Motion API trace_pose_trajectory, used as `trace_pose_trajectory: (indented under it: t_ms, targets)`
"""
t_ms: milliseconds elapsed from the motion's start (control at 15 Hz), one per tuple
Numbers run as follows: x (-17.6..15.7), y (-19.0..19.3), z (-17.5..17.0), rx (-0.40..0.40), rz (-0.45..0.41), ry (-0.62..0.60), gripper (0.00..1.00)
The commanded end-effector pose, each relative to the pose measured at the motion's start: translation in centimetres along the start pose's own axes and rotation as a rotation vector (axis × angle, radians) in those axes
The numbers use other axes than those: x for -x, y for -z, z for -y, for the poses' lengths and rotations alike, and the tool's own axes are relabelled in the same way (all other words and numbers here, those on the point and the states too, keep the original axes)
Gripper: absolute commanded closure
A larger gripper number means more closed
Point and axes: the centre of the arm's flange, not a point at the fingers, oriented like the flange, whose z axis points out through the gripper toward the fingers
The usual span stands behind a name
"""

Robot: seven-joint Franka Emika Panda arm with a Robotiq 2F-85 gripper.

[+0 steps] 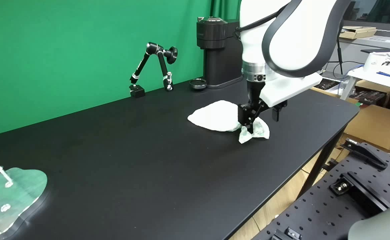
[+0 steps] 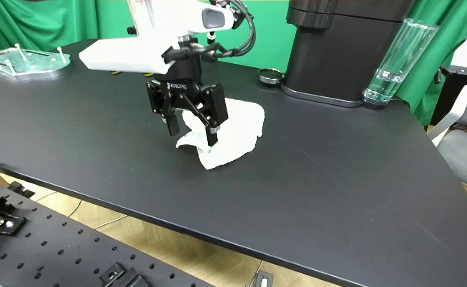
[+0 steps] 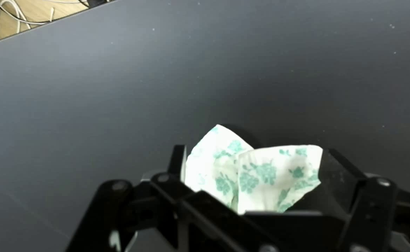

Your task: Hang the white cloth on the black stand

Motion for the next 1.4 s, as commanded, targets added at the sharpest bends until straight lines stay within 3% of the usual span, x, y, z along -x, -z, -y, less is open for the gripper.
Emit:
trace_pose_trajectory:
  t_ms: [0, 600, 1000, 1333]
  targets:
    - [-1.2, -1.7, 0.7, -0.013, -0.031, -0.089, 0.33]
    - [-3.7, -1.1, 0.6, -0.039, -0.055, -0.175, 0.97]
    - [-8.1, 4.0, 4.2, -0.068, -0.102, -0.179, 1.00]
    - [-12.7, 12.5, 13.6, -0.139, -0.127, -0.166, 1.00]
